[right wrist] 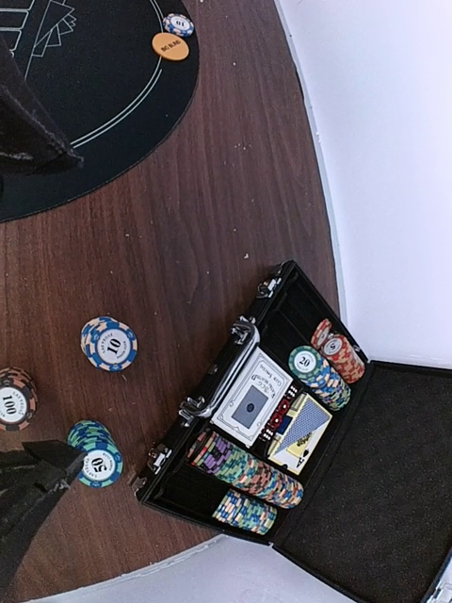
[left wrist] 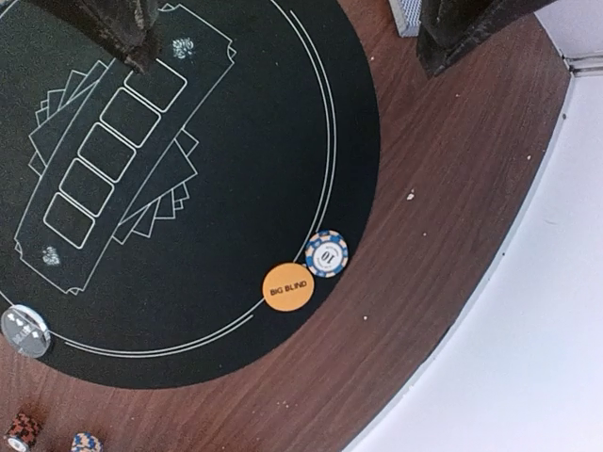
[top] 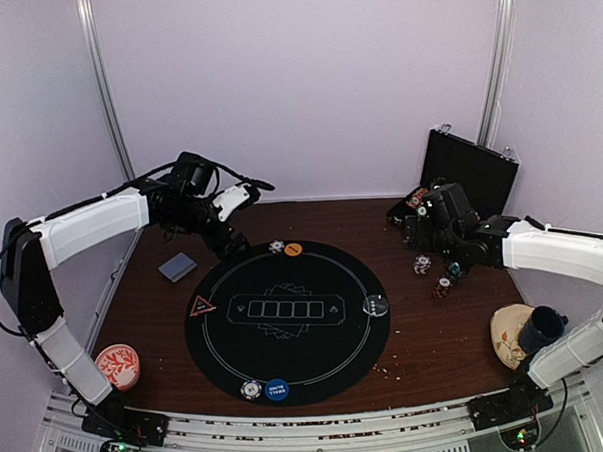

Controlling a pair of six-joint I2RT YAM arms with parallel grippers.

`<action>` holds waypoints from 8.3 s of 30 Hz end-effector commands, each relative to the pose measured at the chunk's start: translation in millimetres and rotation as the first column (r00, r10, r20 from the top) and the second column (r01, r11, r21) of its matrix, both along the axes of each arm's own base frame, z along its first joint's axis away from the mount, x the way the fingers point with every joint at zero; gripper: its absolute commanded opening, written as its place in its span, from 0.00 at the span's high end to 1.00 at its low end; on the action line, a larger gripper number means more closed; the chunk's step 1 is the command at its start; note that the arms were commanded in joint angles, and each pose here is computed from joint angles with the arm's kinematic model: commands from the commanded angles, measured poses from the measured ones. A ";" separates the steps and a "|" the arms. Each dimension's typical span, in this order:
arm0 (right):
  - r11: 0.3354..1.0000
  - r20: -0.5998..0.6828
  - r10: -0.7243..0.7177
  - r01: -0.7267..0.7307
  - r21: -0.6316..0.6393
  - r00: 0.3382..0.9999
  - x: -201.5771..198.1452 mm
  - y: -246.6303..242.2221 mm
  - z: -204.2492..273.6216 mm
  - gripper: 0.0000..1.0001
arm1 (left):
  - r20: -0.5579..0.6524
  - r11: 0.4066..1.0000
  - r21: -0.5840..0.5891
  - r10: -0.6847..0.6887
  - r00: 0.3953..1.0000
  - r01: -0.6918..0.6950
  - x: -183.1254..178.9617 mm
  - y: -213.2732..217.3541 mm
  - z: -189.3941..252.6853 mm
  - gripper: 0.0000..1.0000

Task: Distribute texas hold em gaming equipment
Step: Pick up the pile of poker chips from the pile of poker chips, then place the poker chips pile in the dealer area.

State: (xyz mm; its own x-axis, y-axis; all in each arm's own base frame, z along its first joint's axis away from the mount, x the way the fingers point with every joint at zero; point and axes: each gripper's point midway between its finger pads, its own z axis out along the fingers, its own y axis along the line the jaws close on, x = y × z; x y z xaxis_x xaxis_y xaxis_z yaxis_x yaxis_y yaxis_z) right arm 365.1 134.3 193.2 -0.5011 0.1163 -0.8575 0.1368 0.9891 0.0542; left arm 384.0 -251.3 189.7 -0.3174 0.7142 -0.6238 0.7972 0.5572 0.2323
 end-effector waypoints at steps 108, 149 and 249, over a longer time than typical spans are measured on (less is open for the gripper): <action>0.996 -0.364 -0.082 0.067 -0.053 0.928 57.3 -40.5 -162.9 0.37 | 0.138 0.986 -0.052 0.166 0.976 -0.160 -53.6 73.2 -60.4 0.02; 0.999 -0.292 -0.035 0.031 -0.019 0.956 60.7 -27.2 -134.0 0.69 | 0.137 0.984 -0.046 0.175 0.975 -0.170 -51.6 74.4 -62.7 0.02; 0.975 -0.117 0.214 -0.219 -0.027 0.970 -106.6 89.4 -60.7 0.12 | 0.152 0.981 -0.035 0.193 0.969 -0.190 -49.6 78.3 -62.0 0.02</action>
